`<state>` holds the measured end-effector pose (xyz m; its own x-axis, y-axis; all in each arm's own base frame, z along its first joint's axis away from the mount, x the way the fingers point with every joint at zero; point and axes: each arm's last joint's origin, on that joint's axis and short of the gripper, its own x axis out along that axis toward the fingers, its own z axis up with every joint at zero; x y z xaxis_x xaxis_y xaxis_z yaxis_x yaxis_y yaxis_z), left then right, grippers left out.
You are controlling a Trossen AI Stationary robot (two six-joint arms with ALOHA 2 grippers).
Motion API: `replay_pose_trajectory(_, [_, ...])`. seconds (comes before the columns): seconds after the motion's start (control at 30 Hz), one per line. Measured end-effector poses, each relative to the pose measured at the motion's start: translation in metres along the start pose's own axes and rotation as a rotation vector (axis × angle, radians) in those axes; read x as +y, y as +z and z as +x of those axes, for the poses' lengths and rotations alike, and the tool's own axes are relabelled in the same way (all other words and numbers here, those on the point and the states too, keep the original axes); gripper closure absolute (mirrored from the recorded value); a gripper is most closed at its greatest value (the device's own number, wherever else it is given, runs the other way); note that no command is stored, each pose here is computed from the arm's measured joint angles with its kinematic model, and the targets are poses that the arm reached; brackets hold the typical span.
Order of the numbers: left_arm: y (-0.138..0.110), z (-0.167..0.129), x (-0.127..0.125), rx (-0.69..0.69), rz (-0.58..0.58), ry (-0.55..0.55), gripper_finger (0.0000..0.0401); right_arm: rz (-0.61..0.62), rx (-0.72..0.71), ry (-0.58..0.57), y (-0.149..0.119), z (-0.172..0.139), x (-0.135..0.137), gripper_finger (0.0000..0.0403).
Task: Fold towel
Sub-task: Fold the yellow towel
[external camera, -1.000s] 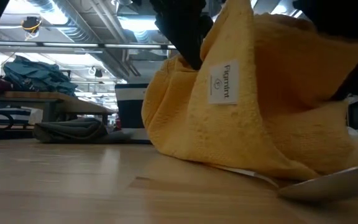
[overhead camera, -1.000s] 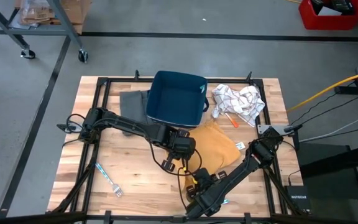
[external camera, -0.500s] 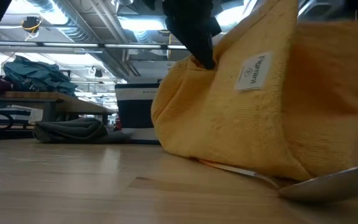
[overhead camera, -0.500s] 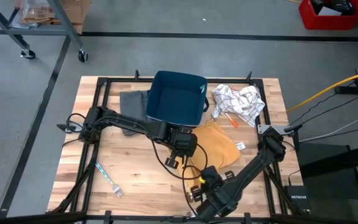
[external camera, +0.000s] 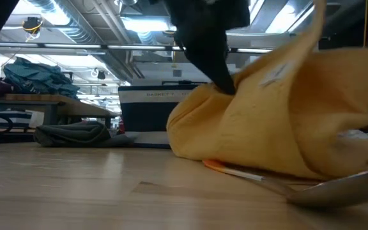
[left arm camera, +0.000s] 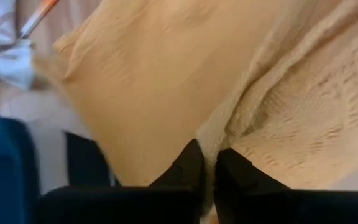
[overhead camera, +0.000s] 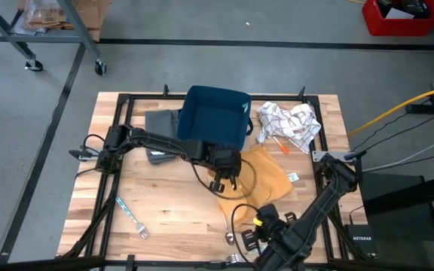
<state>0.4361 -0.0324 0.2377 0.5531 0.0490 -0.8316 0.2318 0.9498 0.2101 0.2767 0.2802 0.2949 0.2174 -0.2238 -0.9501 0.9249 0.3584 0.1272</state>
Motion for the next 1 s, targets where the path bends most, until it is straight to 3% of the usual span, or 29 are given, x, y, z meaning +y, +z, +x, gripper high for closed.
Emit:
replay_pose_trajectory(0.23, [-0.013,0.016,0.016,-0.043,0.005,0.04,0.0377,0.002,0.021,-0.011,0.001,0.001,0.0,0.0379])
replay_pose_trajectory(0.53, [-0.012,0.023,0.019,-0.114,-0.012,0.109,0.0264,0.018,0.001,0.057,-0.001,0.001,0.006,0.0379])
replay_pose_trajectory(0.7, [0.003,0.007,0.025,-0.18,-0.12,0.149,0.0239,0.045,-0.072,0.158,0.0,0.0,0.013,0.0379])
replay_pose_trajectory(0.83, [0.003,-0.009,0.022,-0.131,-0.17,0.123,0.0238,0.056,-0.146,0.205,-0.002,0.006,0.018,0.0379])
replay_pose_trajectory(1.0, [-0.01,-0.018,0.004,0.038,-0.139,0.065,0.0238,0.05,-0.185,0.17,-0.006,0.029,0.023,0.0379])
